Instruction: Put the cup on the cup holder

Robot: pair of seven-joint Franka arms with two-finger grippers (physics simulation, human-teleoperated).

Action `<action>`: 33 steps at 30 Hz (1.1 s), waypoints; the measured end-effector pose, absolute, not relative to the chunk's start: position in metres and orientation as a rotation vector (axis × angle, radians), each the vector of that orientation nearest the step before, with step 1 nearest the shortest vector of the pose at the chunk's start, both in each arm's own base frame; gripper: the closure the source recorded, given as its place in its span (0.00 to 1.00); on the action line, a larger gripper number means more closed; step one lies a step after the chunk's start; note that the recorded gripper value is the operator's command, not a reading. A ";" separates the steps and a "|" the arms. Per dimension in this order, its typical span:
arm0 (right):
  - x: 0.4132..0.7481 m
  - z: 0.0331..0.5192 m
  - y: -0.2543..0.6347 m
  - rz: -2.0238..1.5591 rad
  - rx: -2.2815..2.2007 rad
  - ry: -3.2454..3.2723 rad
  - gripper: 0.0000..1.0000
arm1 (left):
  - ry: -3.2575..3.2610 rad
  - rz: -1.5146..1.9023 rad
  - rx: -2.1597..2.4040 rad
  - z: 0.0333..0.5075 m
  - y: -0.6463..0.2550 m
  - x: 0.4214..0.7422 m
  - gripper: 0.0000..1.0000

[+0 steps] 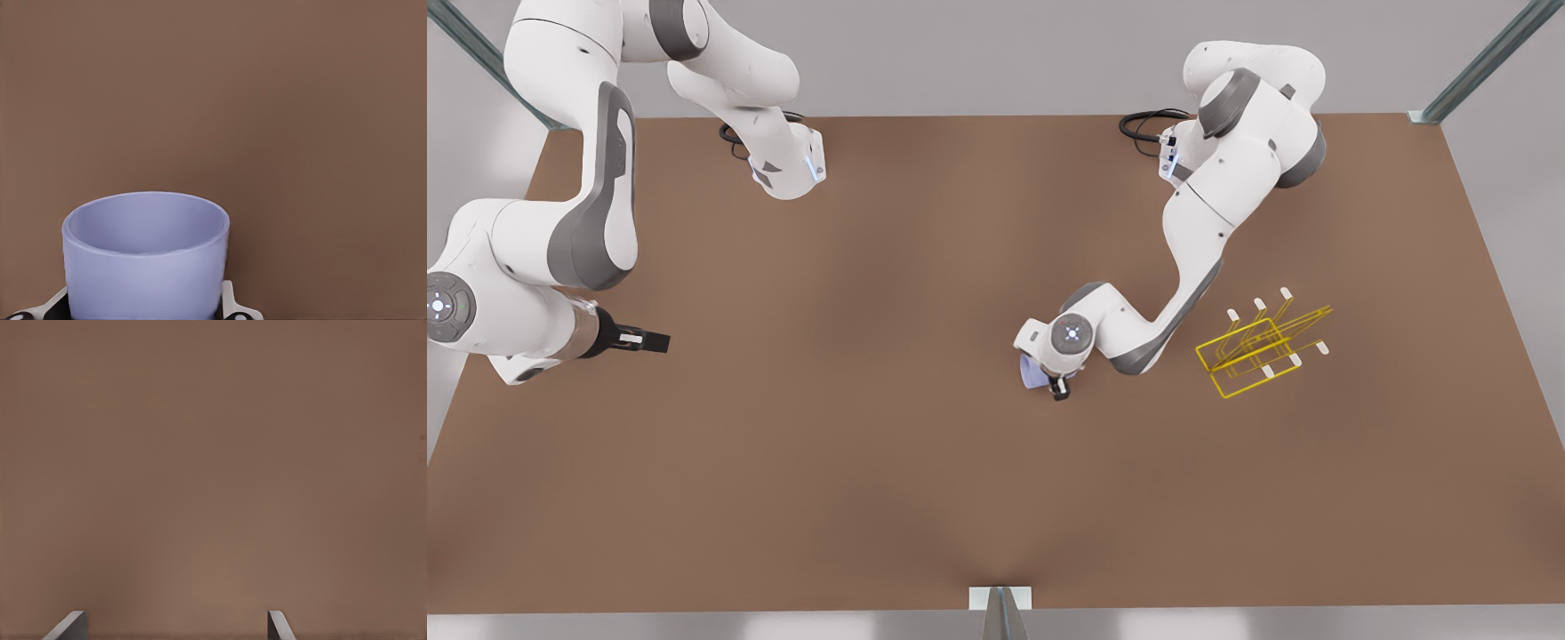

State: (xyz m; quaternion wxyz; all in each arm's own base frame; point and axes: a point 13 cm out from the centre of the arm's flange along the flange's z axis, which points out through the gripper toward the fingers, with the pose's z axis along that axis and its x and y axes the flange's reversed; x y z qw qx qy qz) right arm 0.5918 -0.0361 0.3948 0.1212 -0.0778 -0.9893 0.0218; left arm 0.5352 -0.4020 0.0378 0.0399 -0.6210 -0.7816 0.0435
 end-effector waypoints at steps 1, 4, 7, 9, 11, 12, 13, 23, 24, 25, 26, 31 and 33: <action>0.592 0.395 -0.036 0.064 -0.229 -2.888 0.00 | -2.393 0.132 -1.905 0.038 -0.402 0.535 0.14; 0.592 0.395 -0.036 0.065 -0.233 -2.888 0.00 | -2.386 0.125 -1.908 0.037 -0.400 0.535 0.19; 0.592 0.395 -0.035 0.066 -0.234 -2.887 0.00 | -2.377 0.113 -1.907 0.040 -0.397 0.536 0.19; 0.592 0.395 -0.035 0.067 -0.235 -2.887 0.00 | -2.358 0.030 -1.930 0.061 -0.387 0.549 0.19; 0.591 0.395 -0.035 0.067 -0.236 -2.887 0.00 | -2.344 -0.094 -1.919 0.098 -0.371 0.576 0.19; 0.591 0.394 -0.035 0.068 -0.237 -2.887 0.00 | -2.308 -0.161 -1.897 0.112 -0.359 0.581 0.19; 0.591 0.394 -0.035 0.068 -0.237 -2.887 0.00 | -2.243 -0.250 -1.889 0.126 -0.354 0.579 0.19; 0.591 0.394 -0.035 0.068 -0.243 -2.886 0.00 | -1.243 -1.287 -1.350 0.266 -0.200 0.495 0.19; 0.591 0.394 -0.035 0.068 -0.243 -2.886 0.00 | -1.183 -1.327 -1.294 0.273 -0.185 0.494 0.19; 0.591 0.394 -0.035 0.067 -0.244 -2.886 0.00 | -1.127 -1.357 -1.246 0.278 -0.171 0.492 0.19; 0.591 0.394 -0.035 0.067 -0.244 -2.886 0.00 | -1.080 -1.383 -1.206 0.284 -0.160 0.489 0.19; 0.591 0.394 -0.035 0.067 -0.246 -2.884 0.00 | -0.877 -1.441 -1.102 0.294 -0.108 0.461 0.19; 0.591 0.394 -0.035 0.067 -0.246 -2.884 0.00 | -0.827 -1.451 -1.096 0.290 -0.098 0.452 0.19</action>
